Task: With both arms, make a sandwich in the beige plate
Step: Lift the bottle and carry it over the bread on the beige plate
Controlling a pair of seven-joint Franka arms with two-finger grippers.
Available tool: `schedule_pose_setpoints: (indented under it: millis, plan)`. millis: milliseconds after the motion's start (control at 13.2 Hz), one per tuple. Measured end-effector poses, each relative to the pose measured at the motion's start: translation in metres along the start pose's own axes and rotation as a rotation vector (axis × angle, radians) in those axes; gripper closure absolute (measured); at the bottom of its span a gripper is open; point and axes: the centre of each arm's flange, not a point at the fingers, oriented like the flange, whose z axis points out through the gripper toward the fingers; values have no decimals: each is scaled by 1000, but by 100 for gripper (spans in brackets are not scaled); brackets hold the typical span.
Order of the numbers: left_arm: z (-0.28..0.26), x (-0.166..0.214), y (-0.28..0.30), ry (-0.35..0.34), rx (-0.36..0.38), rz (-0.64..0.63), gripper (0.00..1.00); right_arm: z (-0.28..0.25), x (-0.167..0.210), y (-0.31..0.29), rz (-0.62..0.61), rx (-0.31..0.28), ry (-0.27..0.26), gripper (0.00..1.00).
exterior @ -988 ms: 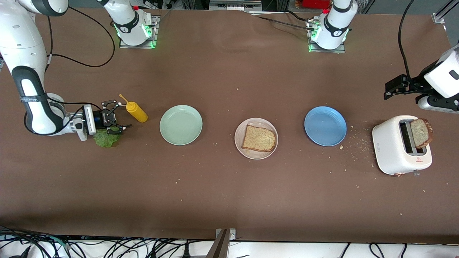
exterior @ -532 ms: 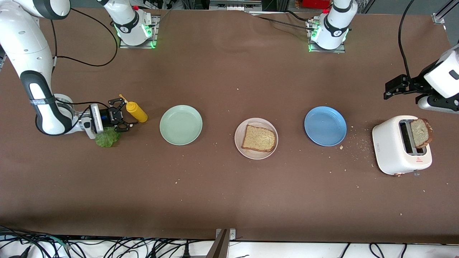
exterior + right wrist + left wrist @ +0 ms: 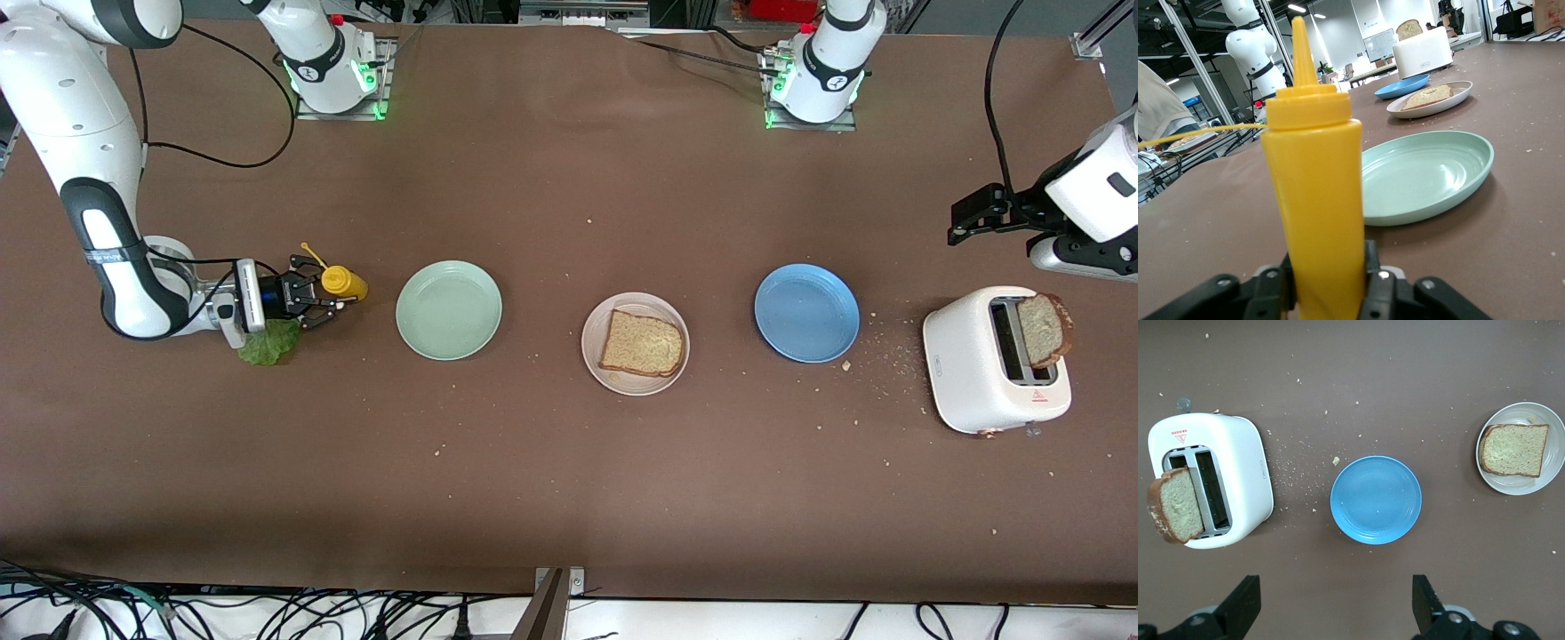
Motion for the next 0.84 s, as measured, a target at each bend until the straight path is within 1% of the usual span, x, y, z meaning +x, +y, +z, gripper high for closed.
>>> schedule_pose_setpoints:
  millis: [76, 152, 304, 456, 532, 608, 836]
  plan:
    - [0, 0, 0, 0, 0, 0, 0, 2, 8, 7, -20, -10, -18, 75]
    - [0, 0, 0, 0, 0, -1, 0, 4, 22, 19, -51, -19, -51, 84]
    - [0, 0, 0, 0, 0, -1, 0, 12, 68, 44, -65, -31, -121, 86]
    - [0, 0, 0, 0, 0, -1, 0, 24, 124, 64, -59, -55, -196, 86]
    - [0, 0, 0, 0, 0, -1, 0, 32, 149, 71, -52, -64, -234, 89]
    - [0, 0, 0, 0, 0, -1, 0, 39, 170, 77, -46, -72, -275, 92]
    - [0, 0, 0, 0, 0, -1, 0, 71, 219, 96, -20, -109, -409, 92]
